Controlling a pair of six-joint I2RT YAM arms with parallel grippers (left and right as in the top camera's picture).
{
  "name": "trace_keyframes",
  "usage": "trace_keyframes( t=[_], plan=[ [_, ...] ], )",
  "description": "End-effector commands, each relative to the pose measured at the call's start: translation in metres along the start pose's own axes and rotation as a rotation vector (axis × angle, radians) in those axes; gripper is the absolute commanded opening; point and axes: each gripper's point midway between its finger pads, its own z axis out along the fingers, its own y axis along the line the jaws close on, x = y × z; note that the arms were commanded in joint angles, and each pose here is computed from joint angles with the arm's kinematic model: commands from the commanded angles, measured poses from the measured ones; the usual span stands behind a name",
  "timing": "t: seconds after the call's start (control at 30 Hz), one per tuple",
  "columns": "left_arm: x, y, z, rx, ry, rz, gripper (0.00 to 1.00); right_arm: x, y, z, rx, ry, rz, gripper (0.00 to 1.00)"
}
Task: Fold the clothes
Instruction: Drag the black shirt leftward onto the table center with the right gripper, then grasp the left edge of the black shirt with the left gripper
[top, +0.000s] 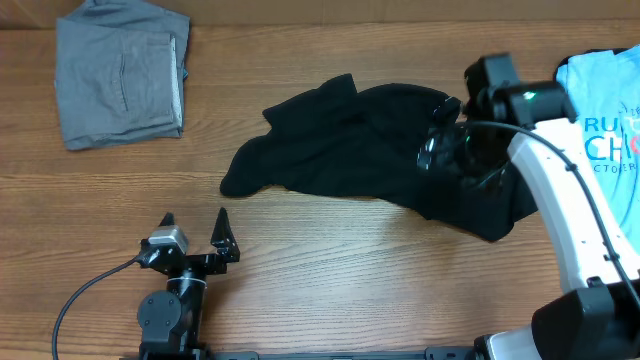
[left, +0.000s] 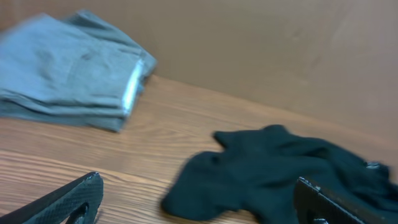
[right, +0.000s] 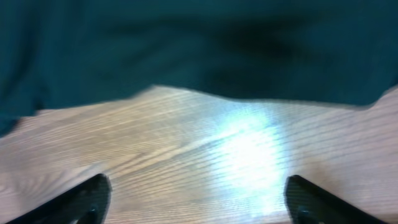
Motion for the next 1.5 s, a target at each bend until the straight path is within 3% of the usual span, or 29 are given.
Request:
trace_keyframes(
  t=[0.0, 0.07, 0.27, 0.6, 0.97, 1.37, 1.47],
  plan=[
    [0.003, -0.015, -0.001, 0.089, 0.025, -0.161, 1.0, 0.019, -0.018, 0.034, 0.057, 0.086, 0.029, 0.78],
    [0.004, -0.018, -0.001, 0.105, 0.035, -0.202, 1.0, 0.028, -0.022, 0.054, 0.052, 0.119, 0.035, 0.72],
    [0.005, -0.026, -0.002, 0.148, 0.051, -0.213, 1.0, 0.05, -0.032, 0.101, 0.014, 0.184, 0.047, 0.73],
    [0.014, -0.022, 0.0, 0.128, 0.089, -0.217, 1.0, 0.038, -0.033, 0.145, -0.047, 0.076, 0.083, 0.75],
    [0.06, -0.006, 0.007, 0.032, 0.279, -0.234, 1.0, 0.007, -0.023, 0.146, -0.087, -0.058, 0.062, 0.69],
    [0.097, 0.006, 0.005, -0.041, 0.435, -0.247, 1.0, -0.014, -0.025, 0.144, -0.063, -0.155, 0.096, 0.68],
    [0.097, 0.006, 0.005, -0.041, 0.435, -0.247, 1.0, -0.018, -0.022, 0.143, -0.08, -0.171, 0.097, 0.61]
  ],
)
